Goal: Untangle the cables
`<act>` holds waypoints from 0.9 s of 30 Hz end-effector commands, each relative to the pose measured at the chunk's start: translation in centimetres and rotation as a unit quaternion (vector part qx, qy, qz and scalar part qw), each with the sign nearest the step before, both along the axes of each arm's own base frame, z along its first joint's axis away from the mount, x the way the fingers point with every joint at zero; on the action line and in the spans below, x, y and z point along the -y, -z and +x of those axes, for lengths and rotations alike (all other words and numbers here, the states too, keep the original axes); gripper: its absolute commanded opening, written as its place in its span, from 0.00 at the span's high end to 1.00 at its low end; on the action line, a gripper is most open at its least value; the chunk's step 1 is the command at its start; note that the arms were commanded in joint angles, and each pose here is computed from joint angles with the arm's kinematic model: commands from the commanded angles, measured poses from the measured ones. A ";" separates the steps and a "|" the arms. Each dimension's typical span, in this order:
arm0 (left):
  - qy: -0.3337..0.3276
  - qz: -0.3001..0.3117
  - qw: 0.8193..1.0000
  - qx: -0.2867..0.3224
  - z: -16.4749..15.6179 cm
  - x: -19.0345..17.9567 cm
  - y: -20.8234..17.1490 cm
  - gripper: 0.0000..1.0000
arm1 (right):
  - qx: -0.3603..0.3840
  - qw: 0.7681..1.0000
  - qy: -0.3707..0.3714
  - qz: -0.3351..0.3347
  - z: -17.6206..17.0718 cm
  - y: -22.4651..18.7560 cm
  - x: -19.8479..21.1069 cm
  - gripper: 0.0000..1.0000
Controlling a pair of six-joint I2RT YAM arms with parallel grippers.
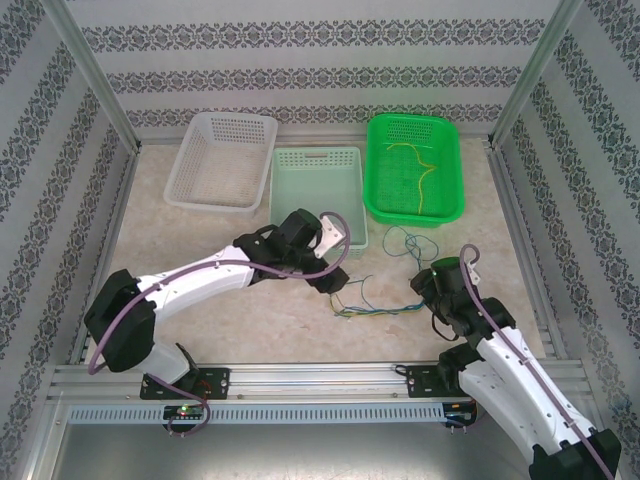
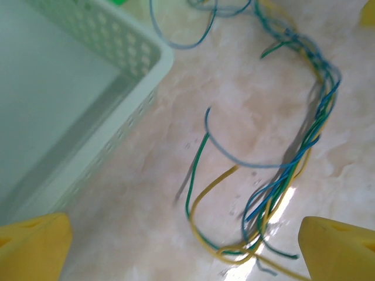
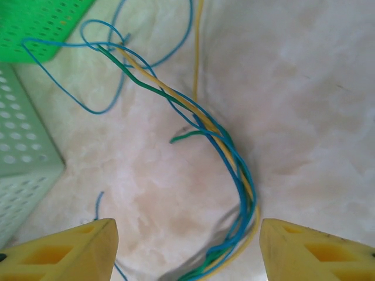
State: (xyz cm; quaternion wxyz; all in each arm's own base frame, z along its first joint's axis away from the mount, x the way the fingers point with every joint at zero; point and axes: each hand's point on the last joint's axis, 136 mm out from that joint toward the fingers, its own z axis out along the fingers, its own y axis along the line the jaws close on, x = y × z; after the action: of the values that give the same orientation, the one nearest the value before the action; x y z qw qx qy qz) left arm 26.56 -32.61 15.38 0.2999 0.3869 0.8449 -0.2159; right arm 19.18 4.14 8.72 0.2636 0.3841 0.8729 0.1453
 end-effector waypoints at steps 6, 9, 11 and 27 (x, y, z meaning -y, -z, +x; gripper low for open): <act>0.054 -0.014 0.997 -0.047 -0.6 3.6 0.0 0.00 | -0.056 0.998 -0.004 -0.028 -0.9 3.2 0.8 0.58; 0.035 0.008 0.997 -0.063 -1.1 2.3 1.7 0.00 | -0.032 0.999 -0.016 -0.026 -0.2 2.2 0.5 0.50; 0.027 0.010 0.997 -0.072 -1.6 1.6 2.5 0.00 | -0.021 0.999 -0.023 -0.032 0.1 1.6 0.5 0.50; -0.025 -0.017 0.991 -0.132 -0.8 2.9 7.0 0.20 | 0.009 0.991 -0.124 -0.043 1.3 -0.2 -2.7 0.48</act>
State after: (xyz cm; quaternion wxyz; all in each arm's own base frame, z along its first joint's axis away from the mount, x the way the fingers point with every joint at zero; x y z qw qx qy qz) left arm 25.21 -33.81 7.68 0.1876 0.3401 0.8886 -0.2439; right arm 20.08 6.32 7.52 0.2408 0.2894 0.9169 0.1324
